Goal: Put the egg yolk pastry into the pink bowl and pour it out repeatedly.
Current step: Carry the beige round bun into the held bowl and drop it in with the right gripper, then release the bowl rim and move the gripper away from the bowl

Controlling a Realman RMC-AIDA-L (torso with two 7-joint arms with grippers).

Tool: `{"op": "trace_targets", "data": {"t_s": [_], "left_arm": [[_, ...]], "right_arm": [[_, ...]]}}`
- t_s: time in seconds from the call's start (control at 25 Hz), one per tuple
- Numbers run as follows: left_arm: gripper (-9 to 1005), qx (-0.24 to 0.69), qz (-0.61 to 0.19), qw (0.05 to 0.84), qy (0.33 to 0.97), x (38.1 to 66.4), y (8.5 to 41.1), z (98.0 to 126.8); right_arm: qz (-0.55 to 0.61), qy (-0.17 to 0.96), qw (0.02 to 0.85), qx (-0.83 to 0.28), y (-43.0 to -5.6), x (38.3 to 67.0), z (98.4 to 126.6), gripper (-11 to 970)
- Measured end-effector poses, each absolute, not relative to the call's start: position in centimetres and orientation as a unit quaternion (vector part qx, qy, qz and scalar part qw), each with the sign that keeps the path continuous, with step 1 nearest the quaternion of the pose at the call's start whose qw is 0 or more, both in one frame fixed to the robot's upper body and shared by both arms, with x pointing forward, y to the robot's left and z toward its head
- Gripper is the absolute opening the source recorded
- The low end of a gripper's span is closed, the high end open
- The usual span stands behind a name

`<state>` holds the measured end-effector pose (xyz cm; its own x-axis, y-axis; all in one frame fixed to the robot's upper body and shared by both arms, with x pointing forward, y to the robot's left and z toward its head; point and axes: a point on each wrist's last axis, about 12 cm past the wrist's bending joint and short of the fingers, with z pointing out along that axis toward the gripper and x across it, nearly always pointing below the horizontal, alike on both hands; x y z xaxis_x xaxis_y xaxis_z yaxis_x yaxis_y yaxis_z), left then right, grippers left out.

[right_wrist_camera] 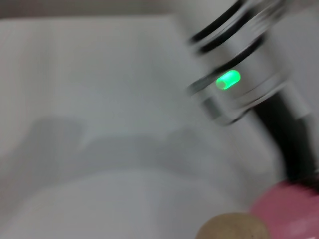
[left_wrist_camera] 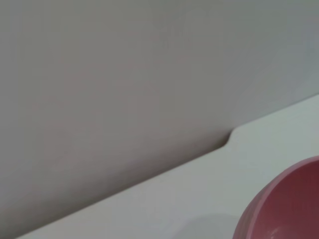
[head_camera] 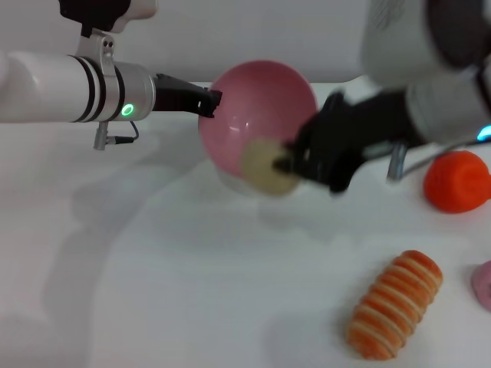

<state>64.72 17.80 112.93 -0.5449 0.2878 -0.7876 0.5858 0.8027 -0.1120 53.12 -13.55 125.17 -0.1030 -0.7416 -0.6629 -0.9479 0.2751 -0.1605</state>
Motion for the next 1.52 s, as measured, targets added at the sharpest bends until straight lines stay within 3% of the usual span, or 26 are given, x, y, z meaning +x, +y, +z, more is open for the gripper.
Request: {"op": "trace_targets", "data": {"t_s": [0.2, 0.56, 1.04, 1.32, 1.48, 1.52], "left_arm": [[40, 0.268, -0.193, 0.384, 0.862, 64.3, 17.5, 112.7], [40, 0.281, -0.203, 0.363, 0.865, 63.8, 17.2, 112.5], [41, 0.316, -0.193, 0.324, 0.871, 63.5, 16.9, 112.6], [40, 0.352, -0.142, 0.244, 0.893, 63.6, 18.0, 114.2], [40, 0.352, -0.142, 0.244, 0.893, 63.6, 18.0, 114.2], [40, 0.37, -0.124, 0.193, 0.9, 63.1, 18.5, 114.5]], "right_arm": [[0.144, 0.737, 0.389, -0.534, -15.2, 54.7, 126.1, 117], [0.142, 0.742, 0.401, -0.517, -14.5, 57.2, 123.2, 91], [0.148, 0.748, 0.477, -0.436, -18.5, 57.6, 123.4, 528], [0.222, 0.71, 0.556, -0.372, -23.5, 56.4, 123.0, 528], [0.237, 0.685, 0.594, -0.349, -25.7, 55.2, 122.1, 528], [0.24, 0.681, 0.6, -0.344, -26.2, 55.0, 121.8, 528]]}}
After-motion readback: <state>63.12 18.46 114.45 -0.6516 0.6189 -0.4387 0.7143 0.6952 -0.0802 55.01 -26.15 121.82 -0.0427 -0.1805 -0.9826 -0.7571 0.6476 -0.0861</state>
